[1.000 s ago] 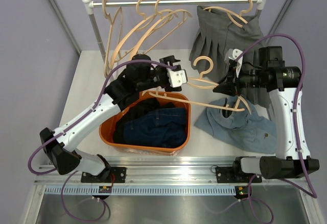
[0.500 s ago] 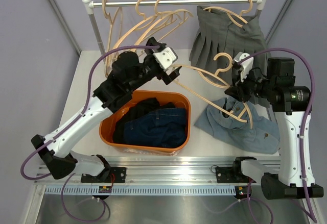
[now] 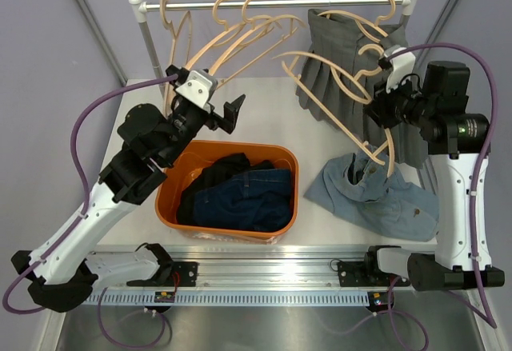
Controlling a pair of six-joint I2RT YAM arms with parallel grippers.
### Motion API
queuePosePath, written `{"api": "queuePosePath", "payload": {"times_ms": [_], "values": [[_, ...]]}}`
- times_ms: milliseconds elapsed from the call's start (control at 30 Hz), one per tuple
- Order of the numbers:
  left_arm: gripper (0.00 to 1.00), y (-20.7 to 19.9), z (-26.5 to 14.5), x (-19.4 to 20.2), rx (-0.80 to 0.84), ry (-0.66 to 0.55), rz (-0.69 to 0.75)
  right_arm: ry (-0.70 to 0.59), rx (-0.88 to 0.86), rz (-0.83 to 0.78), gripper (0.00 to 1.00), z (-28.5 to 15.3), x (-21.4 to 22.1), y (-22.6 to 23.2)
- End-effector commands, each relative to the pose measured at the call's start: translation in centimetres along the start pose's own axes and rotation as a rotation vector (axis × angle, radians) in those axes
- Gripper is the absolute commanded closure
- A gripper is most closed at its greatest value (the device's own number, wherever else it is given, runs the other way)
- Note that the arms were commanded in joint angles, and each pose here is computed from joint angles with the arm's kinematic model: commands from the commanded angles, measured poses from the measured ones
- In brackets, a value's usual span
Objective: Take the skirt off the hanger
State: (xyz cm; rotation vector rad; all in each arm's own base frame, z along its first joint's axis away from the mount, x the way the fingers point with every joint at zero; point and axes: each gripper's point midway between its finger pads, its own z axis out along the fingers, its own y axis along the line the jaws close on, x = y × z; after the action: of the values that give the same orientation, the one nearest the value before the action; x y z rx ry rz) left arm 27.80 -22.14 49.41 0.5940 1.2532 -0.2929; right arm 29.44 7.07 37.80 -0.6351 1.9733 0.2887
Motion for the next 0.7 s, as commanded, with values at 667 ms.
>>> {"api": "queuePosePath", "payload": {"times_ms": [667], "values": [[0.01,0.6,-7.5,5.6,-0.113,0.082,-0.280,-0.138,0.522,-0.086,1.00,1.8,-10.3,-7.6]]}}
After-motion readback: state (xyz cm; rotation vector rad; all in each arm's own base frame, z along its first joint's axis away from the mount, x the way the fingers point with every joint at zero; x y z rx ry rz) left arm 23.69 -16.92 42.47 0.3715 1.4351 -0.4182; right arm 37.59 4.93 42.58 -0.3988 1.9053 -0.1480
